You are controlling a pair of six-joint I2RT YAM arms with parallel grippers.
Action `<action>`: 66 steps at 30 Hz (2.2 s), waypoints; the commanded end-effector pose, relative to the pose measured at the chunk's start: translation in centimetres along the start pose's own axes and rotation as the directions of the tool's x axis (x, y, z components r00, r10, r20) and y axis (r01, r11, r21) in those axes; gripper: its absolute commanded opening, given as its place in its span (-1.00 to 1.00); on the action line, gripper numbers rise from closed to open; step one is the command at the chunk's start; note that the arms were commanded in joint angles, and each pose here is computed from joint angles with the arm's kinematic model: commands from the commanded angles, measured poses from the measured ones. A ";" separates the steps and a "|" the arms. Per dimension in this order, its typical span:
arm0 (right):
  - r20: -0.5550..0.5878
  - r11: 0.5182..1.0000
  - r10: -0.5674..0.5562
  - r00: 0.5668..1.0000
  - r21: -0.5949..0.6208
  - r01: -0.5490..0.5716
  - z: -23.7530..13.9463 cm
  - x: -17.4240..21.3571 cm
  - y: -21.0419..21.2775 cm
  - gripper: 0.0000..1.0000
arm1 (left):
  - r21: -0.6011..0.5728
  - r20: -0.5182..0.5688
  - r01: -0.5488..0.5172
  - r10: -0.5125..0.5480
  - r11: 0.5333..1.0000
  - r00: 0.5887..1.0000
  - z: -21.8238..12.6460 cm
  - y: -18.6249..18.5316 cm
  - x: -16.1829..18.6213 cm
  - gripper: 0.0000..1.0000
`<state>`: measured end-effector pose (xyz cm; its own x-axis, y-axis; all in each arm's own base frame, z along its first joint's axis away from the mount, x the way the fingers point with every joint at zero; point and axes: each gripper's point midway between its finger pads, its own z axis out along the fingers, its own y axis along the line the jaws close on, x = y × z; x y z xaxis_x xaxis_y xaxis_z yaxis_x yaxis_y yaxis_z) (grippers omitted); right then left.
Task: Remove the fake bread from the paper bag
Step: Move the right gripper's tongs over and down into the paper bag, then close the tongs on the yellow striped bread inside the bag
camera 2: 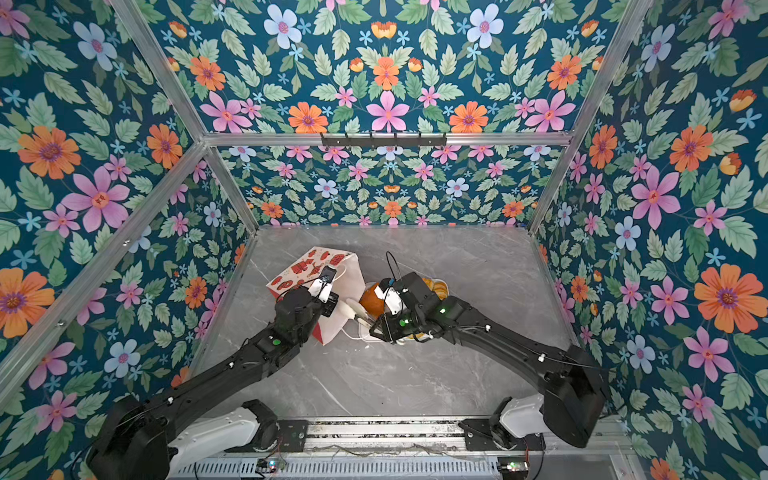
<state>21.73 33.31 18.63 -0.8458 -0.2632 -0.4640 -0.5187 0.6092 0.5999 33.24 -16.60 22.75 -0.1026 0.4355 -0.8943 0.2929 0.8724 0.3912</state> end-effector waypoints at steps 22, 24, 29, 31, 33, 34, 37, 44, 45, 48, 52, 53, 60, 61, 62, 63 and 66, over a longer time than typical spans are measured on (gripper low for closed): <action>-0.034 0.935 0.274 0.961 -0.224 -0.274 11.2 -6.6 0.4 -0.29 | 0.047 0.050 0.015 -0.017 0.999 0.999 -0.1 -0.9 -0.5 -1.00; -0.022 0.923 0.307 0.951 -0.238 -0.304 11.4 -7.0 0.1 -0.29 | 0.047 0.051 0.017 -0.019 0.999 0.998 -0.2 -0.9 -0.4 -1.00; -0.010 0.878 0.394 0.919 -0.292 -0.380 11.6 -7.4 -1.1 -0.30 | 0.049 0.059 0.021 -0.024 0.999 0.998 -0.5 -0.8 -0.5 -1.00; -0.018 0.868 0.407 0.913 -0.305 -0.392 11.8 -7.4 -1.2 -0.30 | 0.050 0.058 0.020 -0.023 0.999 0.998 -0.6 -0.8 -0.4 -1.00; -0.029 0.854 0.420 0.907 -0.327 -0.405 12.0 -7.4 -1.0 -0.30 | 0.049 0.058 0.021 -0.024 0.999 0.998 -0.6 -0.8 -0.4 -1.00; -0.029 0.847 0.425 0.905 -0.339 -0.409 12.0 -7.5 -0.9 -0.29 | 0.052 0.059 0.021 -0.024 0.998 0.998 -0.6 -0.9 -0.4 -1.00; -0.018 0.835 0.440 0.898 -0.361 -0.416 12.0 -7.8 -0.9 -0.29 | 0.055 0.060 0.022 -0.025 0.998 0.998 -0.6 -0.9 -0.4 -1.00; 0.004 0.819 0.458 0.889 -0.391 -0.420 11.8 -8.6 -1.0 -0.29 | 0.074 0.063 0.028 -0.033 0.997 0.997 -0.7 -1.3 -0.5 -1.00; -0.001 0.813 0.464 0.886 -0.397 -0.426 11.9 -8.7 -1.0 -0.29 | 0.075 0.062 0.029 -0.034 0.997 0.998 -0.6 -1.3 -0.5 -1.00; -0.013 0.797 0.483 0.876 -0.407 -0.446 12.4 -9.0 -1.2 -0.30 | 0.078 0.059 0.028 -0.033 0.997 0.998 -0.6 -1.3 -0.4 -1.00; -0.015 0.788 0.495 0.869 -0.413 -0.456 12.6 -9.4 -1.6 -0.29 | 0.081 0.057 0.027 -0.032 0.996 0.998 -0.5 -1.4 -0.4 -1.00; -0.016 0.787 0.497 0.868 -0.412 -0.459 12.7 -9.5 -1.8 -0.28 | 0.082 0.058 0.027 -0.032 0.996 0.998 -0.5 -1.4 -0.4 -1.00; -0.009 0.776 0.510 0.860 -0.428 -0.464 12.6 -10.4 -1.8 -0.25 | 0.094 0.054 0.029 -0.034 0.995 0.998 -0.4 -1.7 -0.3 -1.00; -0.010 0.776 0.511 0.860 -0.426 -0.466 12.6 -10.4 -1.9 -0.25 | 0.095 0.054 0.030 -0.035 0.995 0.998 -0.4 -1.8 -0.3 -1.00; -0.017 0.776 0.512 0.859 -0.419 -0.471 12.7 -10.4 -2.0 -0.24 | 0.097 0.055 0.030 -0.036 0.995 0.998 -0.4 -1.8 -0.4 -1.00; -0.026 0.778 0.509 0.860 -0.414 -0.473 12.9 -10.4 -1.9 -0.24 | 0.099 0.058 0.031 -0.037 0.995 0.998 -0.4 -1.8 -0.5 -1.00; -0.035 0.776 0.514 0.857 -0.406 -0.482 13.0 -10.5 -1.9 -0.23 | 0.106 0.056 0.028 -0.034 0.994 0.998 -0.3 -2.0 -0.5 -1.00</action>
<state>33.36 44.28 13.15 -0.9952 0.0806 -0.0550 -0.0269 0.3150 0.9487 32.24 -18.04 21.48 -0.0882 0.4143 -0.9059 0.3849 0.8530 0.3526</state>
